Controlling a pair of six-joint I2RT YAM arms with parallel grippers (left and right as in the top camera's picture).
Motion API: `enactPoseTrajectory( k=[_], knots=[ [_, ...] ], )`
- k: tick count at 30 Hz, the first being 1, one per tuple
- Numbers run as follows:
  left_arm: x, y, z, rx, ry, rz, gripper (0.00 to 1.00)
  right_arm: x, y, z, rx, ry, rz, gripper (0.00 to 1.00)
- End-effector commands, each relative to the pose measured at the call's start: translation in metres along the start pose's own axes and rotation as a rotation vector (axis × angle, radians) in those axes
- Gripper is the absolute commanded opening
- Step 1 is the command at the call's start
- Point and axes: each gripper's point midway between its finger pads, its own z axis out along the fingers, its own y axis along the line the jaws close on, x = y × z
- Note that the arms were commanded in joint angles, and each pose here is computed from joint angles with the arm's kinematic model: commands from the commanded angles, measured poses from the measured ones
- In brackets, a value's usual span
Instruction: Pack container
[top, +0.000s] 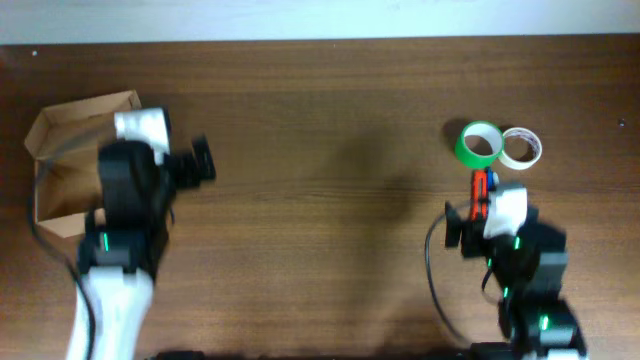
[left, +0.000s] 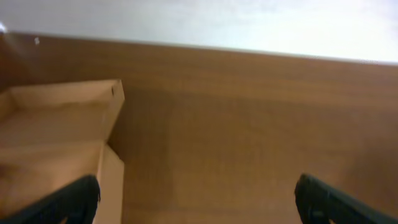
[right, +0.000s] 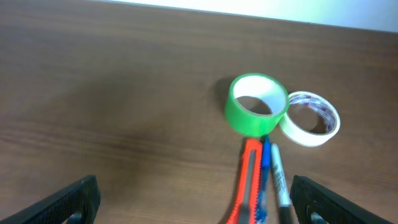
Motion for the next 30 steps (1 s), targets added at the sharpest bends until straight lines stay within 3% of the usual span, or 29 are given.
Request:
enactPoseTrajectory(
  k=[1, 8, 17, 20, 23, 28, 29, 30],
  knots=[
    [-0.040, 0.008, 0.037, -0.026, 0.074, 0.022, 1.00, -0.053, -0.028, 0.022, 0.015, 0.044, -0.005, 0.99],
    [-0.084, 0.048, 0.064, -0.105, 0.091, 0.010, 1.00, -0.134, -0.113, 0.059, -0.043, 0.125, 0.184, 0.99],
    [-0.078, 0.120, 0.056, -0.235, 0.117, -0.069, 1.00, -0.195, -0.238, 0.029, 0.185, 0.093, 0.310, 0.99],
    [-0.072, 0.138, 0.051, -0.279, 0.138, -0.091, 1.00, -0.195, -0.278, 0.009, 0.293, 0.044, 0.404, 0.99],
    [-0.063, 0.131, 0.052, -0.227, 0.170, -0.102, 1.00, -0.177, -0.307, -0.004, 0.353, 0.049, 0.487, 0.99],
    [-0.057, 0.121, 0.055, -0.175, 0.197, -0.108, 1.00, -0.142, -0.318, 0.005, 0.356, 0.143, 0.560, 0.99],
    [-0.056, 0.120, 0.055, -0.165, 0.201, -0.110, 0.98, -0.134, -0.318, 0.009, 0.349, 0.170, 0.574, 0.99],
    [-0.051, 0.119, 0.057, -0.163, 0.219, -0.112, 0.82, -0.121, -0.318, 0.014, 0.352, 0.212, 0.594, 0.99]
  ],
)
